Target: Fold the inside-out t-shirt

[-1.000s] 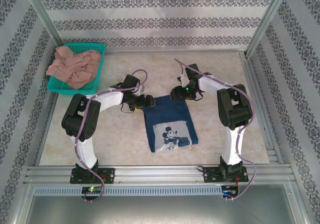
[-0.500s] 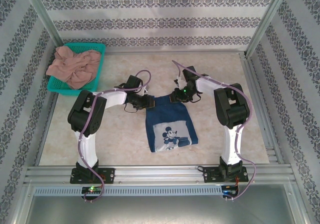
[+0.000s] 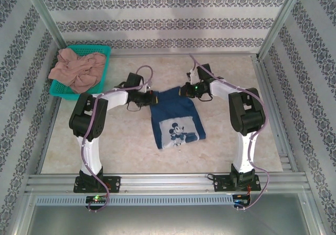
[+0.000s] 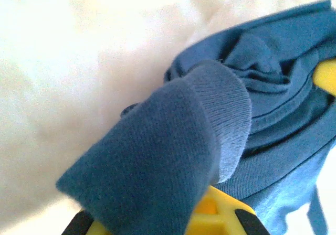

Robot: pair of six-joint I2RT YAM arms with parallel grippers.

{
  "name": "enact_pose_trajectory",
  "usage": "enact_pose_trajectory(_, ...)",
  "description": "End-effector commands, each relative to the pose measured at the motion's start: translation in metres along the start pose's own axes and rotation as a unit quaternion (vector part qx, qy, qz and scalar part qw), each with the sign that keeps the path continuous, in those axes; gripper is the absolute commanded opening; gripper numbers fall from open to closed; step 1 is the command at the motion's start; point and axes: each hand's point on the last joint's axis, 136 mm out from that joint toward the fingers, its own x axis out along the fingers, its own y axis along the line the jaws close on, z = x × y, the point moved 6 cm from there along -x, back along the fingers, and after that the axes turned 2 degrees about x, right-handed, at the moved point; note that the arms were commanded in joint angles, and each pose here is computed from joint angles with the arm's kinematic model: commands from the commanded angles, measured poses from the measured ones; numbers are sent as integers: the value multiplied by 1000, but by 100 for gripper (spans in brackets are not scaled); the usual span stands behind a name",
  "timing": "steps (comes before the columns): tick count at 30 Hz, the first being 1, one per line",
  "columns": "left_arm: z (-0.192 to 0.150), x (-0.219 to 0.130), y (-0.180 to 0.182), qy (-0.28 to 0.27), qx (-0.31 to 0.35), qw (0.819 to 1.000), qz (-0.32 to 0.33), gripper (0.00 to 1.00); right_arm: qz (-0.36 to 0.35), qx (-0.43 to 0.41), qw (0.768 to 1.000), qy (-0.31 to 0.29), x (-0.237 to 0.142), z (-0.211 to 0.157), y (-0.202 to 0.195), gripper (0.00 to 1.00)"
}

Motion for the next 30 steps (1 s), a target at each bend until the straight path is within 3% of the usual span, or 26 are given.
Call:
enact_pose_trajectory(1,73,-49,-35,-113,76,990,-25,0,84,-55,986,-131,-56,70,60,0)
enact_pose_trajectory(4,115,-83,-62,-165,111,979,-35,0,104,-90,972,-189,-92,105,93,0)
enact_pose_trajectory(7,135,-107,-89,-186,143,971,-47,0,117,-127,957,-232,-126,120,120,0)
enact_pose_trajectory(12,121,-127,-105,-189,163,967,-61,0,122,-167,948,-242,-143,98,138,0)
enact_pose_trajectory(16,73,-116,-97,-163,162,970,-75,0,103,-166,957,-214,-126,42,120,0)
enact_pose_trajectory(24,-82,-85,-95,-70,132,984,-98,0,58,-94,982,-154,-103,-120,69,0)
enact_pose_trajectory(27,-110,-81,-88,-50,115,988,-88,0,29,-70,987,-144,-100,-154,56,0)
enact_pose_trajectory(30,-122,-71,-77,-32,100,992,-74,0,-7,-46,989,-138,-97,-165,39,0)
